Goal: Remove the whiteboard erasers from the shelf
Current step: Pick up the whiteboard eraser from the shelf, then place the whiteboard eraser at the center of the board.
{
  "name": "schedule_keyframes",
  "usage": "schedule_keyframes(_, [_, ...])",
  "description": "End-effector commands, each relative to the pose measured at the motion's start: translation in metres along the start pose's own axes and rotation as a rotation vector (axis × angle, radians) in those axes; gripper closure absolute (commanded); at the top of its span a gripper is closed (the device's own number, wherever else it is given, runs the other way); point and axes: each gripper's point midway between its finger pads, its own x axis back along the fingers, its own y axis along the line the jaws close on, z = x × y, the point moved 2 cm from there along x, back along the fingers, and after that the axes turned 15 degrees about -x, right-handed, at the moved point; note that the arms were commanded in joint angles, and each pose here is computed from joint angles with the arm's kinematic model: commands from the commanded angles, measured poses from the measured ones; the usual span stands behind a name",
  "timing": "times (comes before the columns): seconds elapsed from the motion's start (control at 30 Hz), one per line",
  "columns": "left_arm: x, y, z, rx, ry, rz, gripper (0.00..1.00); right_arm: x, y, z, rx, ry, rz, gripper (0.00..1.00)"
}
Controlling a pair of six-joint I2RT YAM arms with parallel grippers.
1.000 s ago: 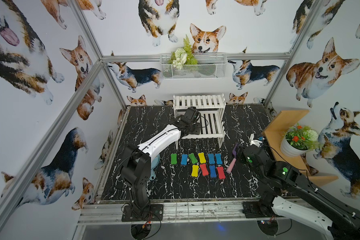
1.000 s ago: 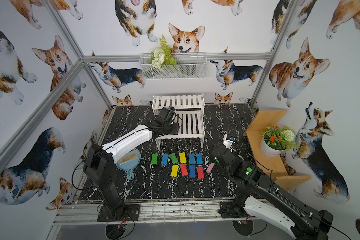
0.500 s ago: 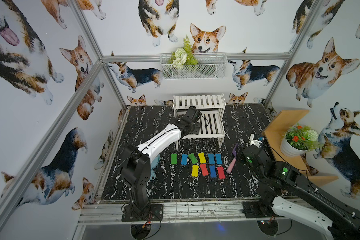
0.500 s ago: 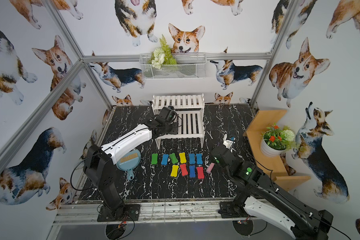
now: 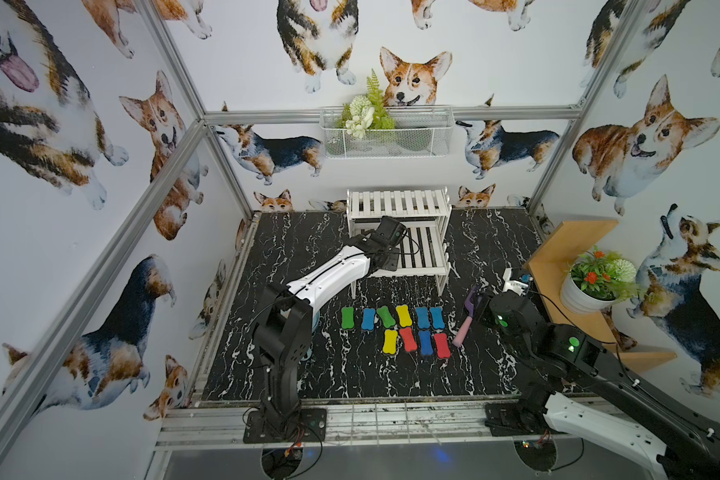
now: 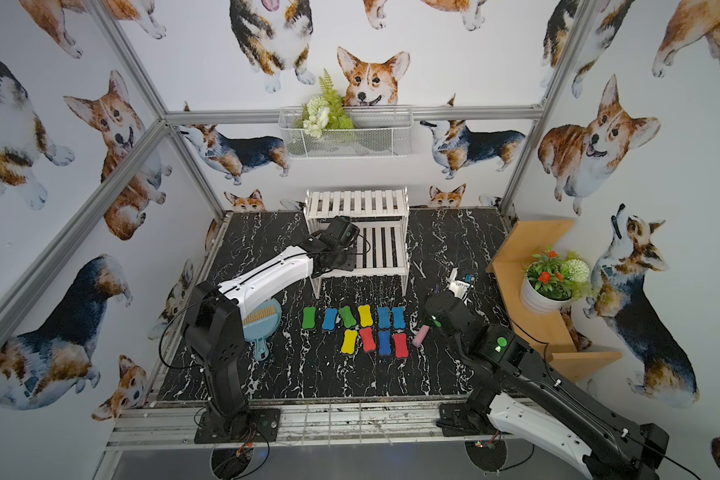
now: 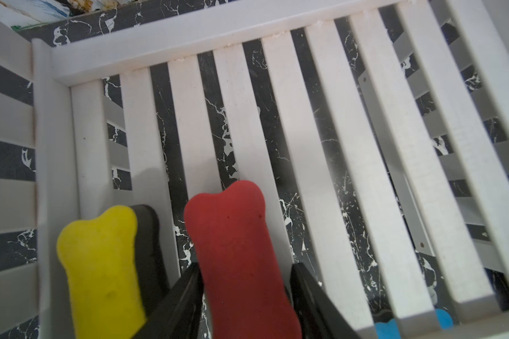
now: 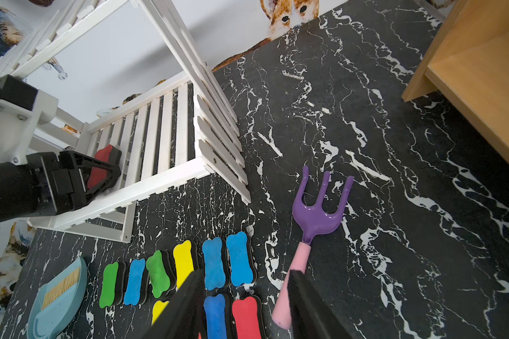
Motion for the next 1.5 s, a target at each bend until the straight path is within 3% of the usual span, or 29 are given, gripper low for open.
schedule_keyframes(0.0, [0.004, 0.004, -0.003, -0.006, -0.002, -0.019, 0.54, 0.000, 0.000, -0.001, -0.007, -0.007, 0.001, 0.48])
schedule_keyframes(0.3, [0.067, 0.005, -0.010, 0.029, -0.105, 0.016, 0.56, 0.003, 0.001, -0.003, -0.008, -0.011, -0.005, 0.48])
schedule_keyframes(0.43, [0.096, 0.001, 0.018, 0.050, -0.101, 0.058, 0.56, 0.001, 0.001, -0.001, -0.006, -0.006, -0.005, 0.48])
schedule_keyframes(0.63, [0.113, -0.003, 0.083, 0.087, -0.037, 0.111, 0.56, -0.002, 0.003, 0.002, 0.001, 0.004, -0.013, 0.48])
schedule_keyframes(0.83, [0.102, -0.028, 0.161, 0.099, 0.130, 0.213, 0.57, -0.004, 0.005, 0.002, 0.012, 0.005, -0.013, 0.48])
schedule_keyframes(1.03, [0.081, -0.049, 0.213, 0.101, 0.263, 0.284, 0.58, -0.005, 0.006, 0.002, 0.017, 0.004, -0.012, 0.48])
schedule_keyframes(1.47, [0.052, -0.061, 0.231, 0.053, 0.349, 0.286, 0.60, 0.000, 0.005, -0.003, 0.005, -0.011, -0.009, 0.48])
